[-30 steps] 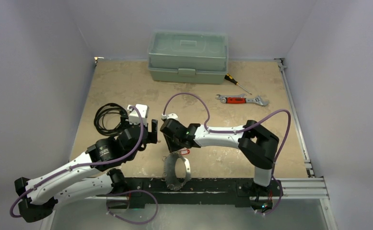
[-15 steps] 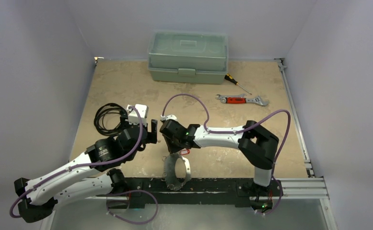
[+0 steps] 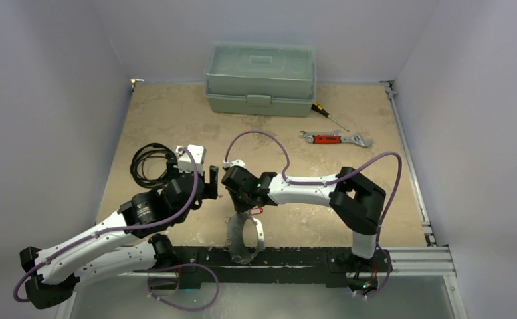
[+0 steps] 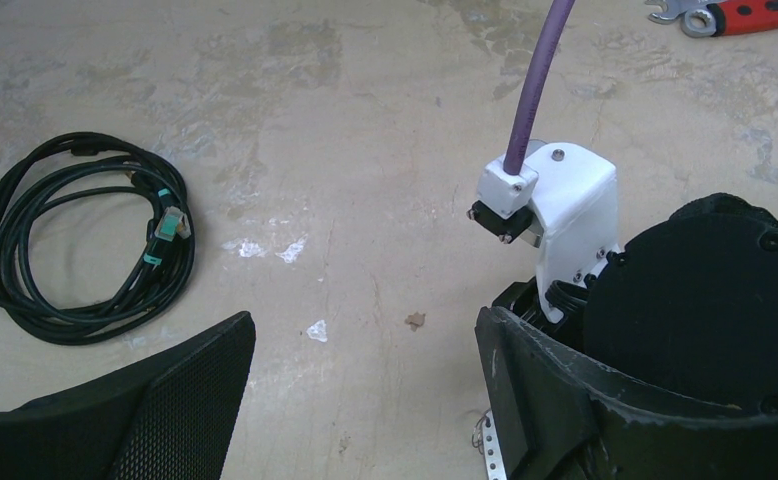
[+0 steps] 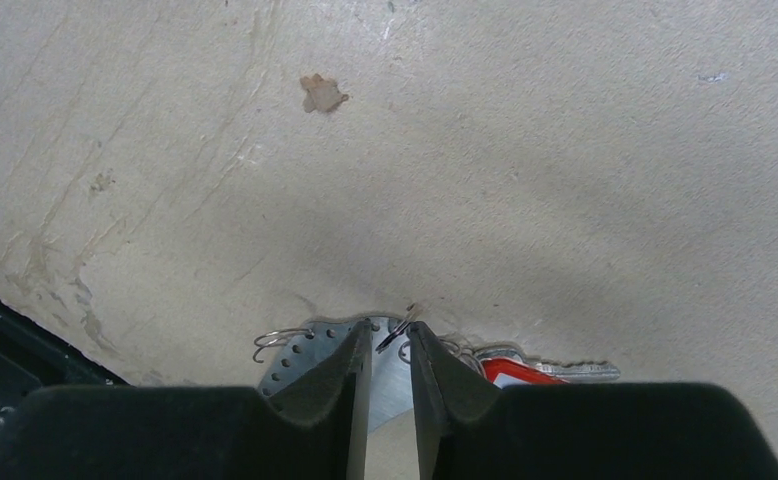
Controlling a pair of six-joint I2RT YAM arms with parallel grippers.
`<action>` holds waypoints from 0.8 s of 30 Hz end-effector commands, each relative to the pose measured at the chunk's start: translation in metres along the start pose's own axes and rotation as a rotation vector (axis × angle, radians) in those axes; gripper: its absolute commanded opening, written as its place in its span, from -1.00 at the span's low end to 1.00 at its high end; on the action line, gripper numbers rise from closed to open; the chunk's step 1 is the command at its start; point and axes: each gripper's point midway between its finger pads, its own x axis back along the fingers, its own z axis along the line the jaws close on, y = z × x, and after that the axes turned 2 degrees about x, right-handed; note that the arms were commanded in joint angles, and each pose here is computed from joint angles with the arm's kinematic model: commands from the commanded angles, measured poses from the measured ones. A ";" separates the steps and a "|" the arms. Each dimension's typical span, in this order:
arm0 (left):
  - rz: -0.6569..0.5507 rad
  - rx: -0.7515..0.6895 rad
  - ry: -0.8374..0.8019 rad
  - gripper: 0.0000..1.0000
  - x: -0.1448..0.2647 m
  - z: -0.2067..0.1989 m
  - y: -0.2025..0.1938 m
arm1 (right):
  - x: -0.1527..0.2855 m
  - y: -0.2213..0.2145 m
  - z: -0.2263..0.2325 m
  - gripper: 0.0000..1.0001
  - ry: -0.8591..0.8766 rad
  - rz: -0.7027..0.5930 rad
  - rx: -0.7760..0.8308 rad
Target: Put the keys on the keyring
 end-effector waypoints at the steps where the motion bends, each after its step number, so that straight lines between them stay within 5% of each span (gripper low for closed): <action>1: -0.015 0.004 -0.001 0.63 0.000 0.001 0.004 | 0.001 0.004 0.006 -0.56 0.007 0.000 0.014; 9: -0.014 0.003 0.000 0.63 0.000 0.001 0.003 | 0.001 0.001 0.006 -0.68 0.010 0.009 0.018; 15: -0.013 0.002 0.001 0.63 -0.001 0.001 0.003 | 0.002 0.003 0.006 -0.98 0.008 0.001 0.021; 24: -0.016 -0.001 -0.030 0.63 0.001 -0.002 0.004 | 0.024 0.024 0.011 -1.00 0.075 -0.143 0.015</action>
